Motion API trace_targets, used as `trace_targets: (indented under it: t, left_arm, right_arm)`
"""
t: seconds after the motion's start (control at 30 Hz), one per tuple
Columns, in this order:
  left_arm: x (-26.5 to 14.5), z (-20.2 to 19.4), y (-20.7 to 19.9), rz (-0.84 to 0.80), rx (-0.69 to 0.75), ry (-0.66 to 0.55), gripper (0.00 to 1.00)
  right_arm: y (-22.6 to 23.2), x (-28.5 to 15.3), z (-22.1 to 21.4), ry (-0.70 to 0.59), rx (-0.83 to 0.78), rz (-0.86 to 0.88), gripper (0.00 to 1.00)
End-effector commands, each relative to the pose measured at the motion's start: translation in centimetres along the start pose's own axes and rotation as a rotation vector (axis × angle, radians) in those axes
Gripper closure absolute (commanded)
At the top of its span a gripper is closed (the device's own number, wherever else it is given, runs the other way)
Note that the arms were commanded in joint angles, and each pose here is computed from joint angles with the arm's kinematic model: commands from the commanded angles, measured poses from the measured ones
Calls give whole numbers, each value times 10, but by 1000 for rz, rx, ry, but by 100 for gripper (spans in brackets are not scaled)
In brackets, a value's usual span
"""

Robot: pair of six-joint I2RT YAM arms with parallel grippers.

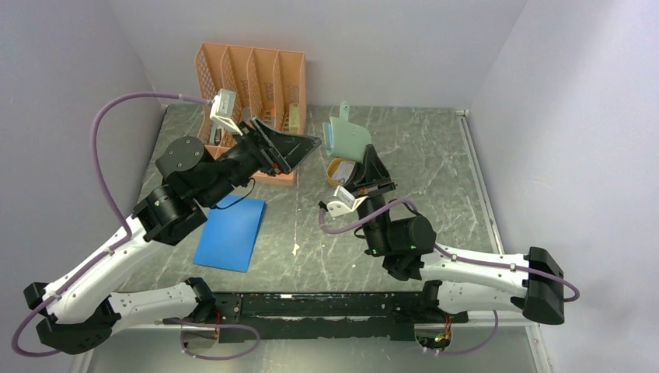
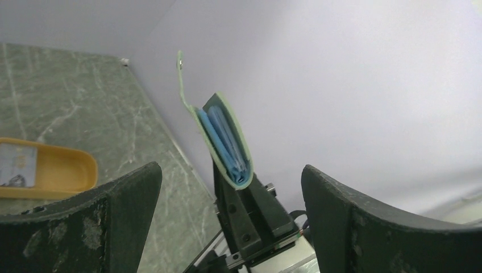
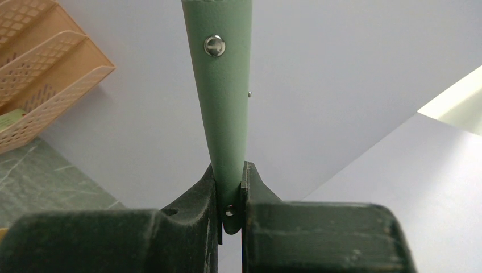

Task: Put the credit cards into the card holder
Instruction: Close the card holder at the center of the board.

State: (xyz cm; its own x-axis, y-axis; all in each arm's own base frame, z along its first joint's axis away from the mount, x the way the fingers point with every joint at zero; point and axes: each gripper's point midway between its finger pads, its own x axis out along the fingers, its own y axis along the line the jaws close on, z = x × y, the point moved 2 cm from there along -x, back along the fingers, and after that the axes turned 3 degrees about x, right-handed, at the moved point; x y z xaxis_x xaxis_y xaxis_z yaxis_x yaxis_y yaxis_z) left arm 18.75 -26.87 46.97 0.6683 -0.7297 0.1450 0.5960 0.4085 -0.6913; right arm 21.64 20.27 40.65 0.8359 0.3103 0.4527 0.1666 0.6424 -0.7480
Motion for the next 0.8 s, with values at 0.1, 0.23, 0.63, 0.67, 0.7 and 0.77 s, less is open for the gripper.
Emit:
trace_targets:
  t: [0.1,0.23,0.63,0.67,0.7,0.77]
  left_arm:
    - [21,-18,-19,-64,-51,139,3]
    - [24,-23,-21,-79,-60,163,3]
    - [34,-42,-7,24,-14,249,24]
    - [34,-43,-6,30,-12,250,27]
    - [35,-42,-6,33,-9,247,29]
    - [36,-43,-5,40,-5,247,32]
  right_arm:
    - [-21,0,12,-41,-5,-74,100]
    - [-15,0,12,-41,-10,-54,100]
    - [-8,2,15,-37,-29,-36,100]
    - [-7,2,15,-37,-30,-32,100]
    - [-7,2,15,-36,-29,-32,100]
    - [-6,2,15,-38,-31,-30,100]
